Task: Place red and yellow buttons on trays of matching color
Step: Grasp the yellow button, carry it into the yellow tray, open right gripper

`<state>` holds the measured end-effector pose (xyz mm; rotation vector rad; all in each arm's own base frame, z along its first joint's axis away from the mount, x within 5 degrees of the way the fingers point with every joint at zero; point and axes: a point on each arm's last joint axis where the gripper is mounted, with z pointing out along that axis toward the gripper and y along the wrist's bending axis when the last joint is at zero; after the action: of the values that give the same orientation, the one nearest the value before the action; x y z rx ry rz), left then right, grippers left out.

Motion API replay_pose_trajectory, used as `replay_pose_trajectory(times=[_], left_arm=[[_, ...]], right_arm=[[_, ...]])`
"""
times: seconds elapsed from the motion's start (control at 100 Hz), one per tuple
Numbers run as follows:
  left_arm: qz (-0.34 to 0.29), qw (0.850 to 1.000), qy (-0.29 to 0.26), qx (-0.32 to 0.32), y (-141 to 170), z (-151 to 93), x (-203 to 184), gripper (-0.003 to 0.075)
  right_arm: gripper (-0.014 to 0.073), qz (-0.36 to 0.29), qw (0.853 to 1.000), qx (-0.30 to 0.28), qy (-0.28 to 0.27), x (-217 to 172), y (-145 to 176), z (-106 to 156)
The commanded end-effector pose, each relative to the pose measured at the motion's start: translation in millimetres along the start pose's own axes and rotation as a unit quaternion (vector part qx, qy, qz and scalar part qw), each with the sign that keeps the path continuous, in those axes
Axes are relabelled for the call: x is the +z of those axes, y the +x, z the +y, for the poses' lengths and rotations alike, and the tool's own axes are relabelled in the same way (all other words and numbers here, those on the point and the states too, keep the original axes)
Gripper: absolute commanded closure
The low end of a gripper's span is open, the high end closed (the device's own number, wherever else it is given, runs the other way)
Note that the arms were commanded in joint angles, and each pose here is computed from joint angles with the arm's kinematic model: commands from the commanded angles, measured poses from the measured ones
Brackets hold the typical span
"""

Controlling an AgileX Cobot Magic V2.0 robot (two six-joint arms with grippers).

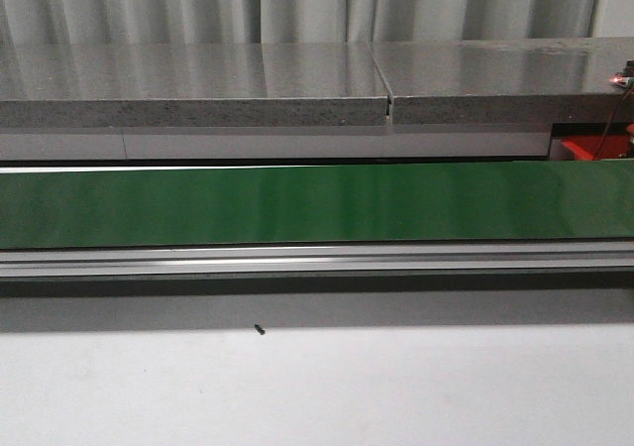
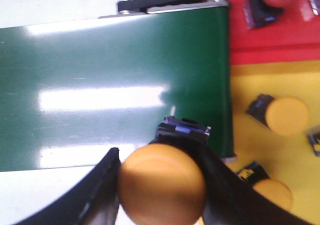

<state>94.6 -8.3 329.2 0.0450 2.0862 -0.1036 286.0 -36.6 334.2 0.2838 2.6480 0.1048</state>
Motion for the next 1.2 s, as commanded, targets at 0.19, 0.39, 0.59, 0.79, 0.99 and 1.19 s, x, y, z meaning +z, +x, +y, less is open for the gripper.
replay_pose_trajectory(times=[0.19, 0.39, 0.59, 0.79, 0.99, 1.19], left_arm=[[-0.049, 0.999, 0.005, -0.006, -13.6, -1.4, -5.1, 0.0741], [-0.049, 0.999, 0.005, -0.006, -13.6, -1.4, -5.1, 0.0741], [-0.049, 0.999, 0.005, -0.006, -13.6, -1.4, -5.1, 0.0741], [-0.049, 0.999, 0.005, -0.006, -13.6, -1.4, -5.1, 0.0741], [-0.049, 0.999, 0.005, -0.006, -13.6, -1.4, -5.1, 0.0741], [-0.049, 0.999, 0.005, -0.006, -13.8, -1.4, -5.1, 0.0741]], right_arm=[[0.0576, -0.065, 0.991, 0.103, 0.053, -47.1, 32.7, -51.5], [0.0576, -0.067, 0.978, 0.173, 0.091, -56.1, 57.7, -81.3], [0.0576, -0.061, 0.96, 0.243, 0.123, -52.5, 76.3, -109.9], [0.0576, -0.085, 0.951, 0.259, 0.143, -35.1, 86.2, -123.0], [0.0576, -0.083, 0.947, 0.275, 0.148, -13.8, 97.1, -130.6], [0.0576, -0.066, 0.945, 0.292, 0.135, 9.6, 91.0, -140.4]])
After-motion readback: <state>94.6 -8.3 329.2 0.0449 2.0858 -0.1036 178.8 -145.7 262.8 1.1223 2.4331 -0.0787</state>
